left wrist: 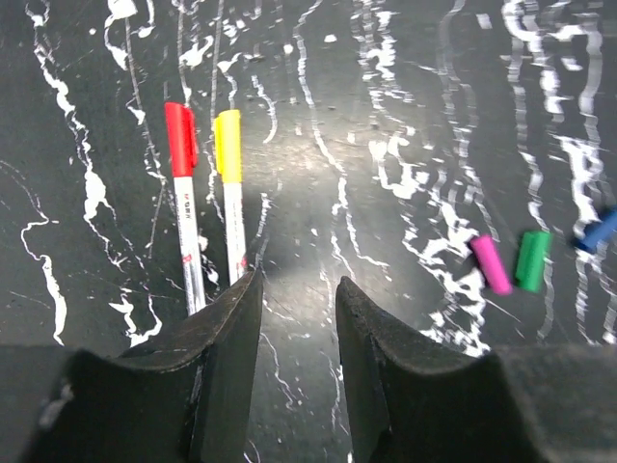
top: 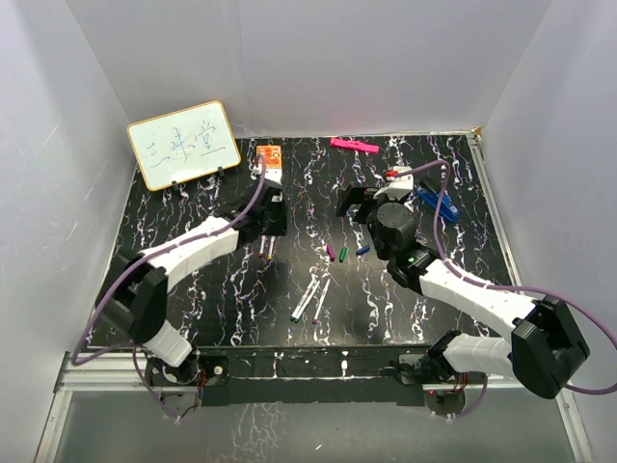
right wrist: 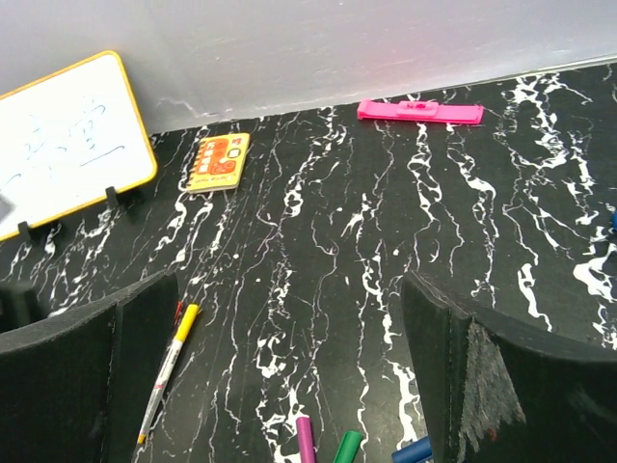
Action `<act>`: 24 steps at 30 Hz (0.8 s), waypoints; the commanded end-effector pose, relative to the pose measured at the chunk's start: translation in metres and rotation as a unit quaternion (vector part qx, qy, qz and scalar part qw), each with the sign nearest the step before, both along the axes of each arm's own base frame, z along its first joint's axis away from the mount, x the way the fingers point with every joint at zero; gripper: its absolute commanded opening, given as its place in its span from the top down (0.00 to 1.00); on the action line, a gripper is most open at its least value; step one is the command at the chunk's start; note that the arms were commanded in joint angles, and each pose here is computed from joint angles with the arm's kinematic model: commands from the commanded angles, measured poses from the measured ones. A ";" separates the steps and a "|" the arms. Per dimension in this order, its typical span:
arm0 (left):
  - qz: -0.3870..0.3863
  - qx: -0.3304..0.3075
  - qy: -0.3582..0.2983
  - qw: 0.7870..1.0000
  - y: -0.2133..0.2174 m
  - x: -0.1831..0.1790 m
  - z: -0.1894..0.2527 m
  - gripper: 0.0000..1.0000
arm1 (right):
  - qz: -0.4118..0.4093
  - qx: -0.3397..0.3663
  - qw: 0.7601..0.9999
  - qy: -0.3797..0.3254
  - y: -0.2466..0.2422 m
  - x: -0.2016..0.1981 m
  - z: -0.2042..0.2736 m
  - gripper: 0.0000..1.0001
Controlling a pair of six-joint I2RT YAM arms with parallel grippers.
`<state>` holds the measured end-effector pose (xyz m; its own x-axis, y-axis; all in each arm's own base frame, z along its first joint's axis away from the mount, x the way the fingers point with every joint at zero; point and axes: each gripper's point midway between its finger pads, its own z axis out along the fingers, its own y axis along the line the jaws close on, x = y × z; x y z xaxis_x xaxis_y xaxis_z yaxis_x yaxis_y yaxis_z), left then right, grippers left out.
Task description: Insert the pens into the pen caps
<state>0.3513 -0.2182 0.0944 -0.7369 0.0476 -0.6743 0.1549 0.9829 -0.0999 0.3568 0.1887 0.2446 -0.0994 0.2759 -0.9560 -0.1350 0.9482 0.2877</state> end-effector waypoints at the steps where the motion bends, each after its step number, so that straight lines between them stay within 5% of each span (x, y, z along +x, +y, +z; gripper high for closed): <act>1: -0.082 -0.056 -0.009 0.995 -0.014 -0.034 0.024 0.65 | -0.036 0.021 0.999 -0.013 -0.011 0.010 0.017 0.02; 12: -0.194 -0.059 0.027 0.979 -0.020 -0.127 0.006 0.67 | -0.065 0.038 0.997 0.000 -0.024 0.009 0.011 0.02; 24: -0.229 -0.033 0.075 0.970 -0.039 -0.162 -0.032 0.62 | -0.070 0.040 0.997 0.011 -0.031 0.003 0.005 0.02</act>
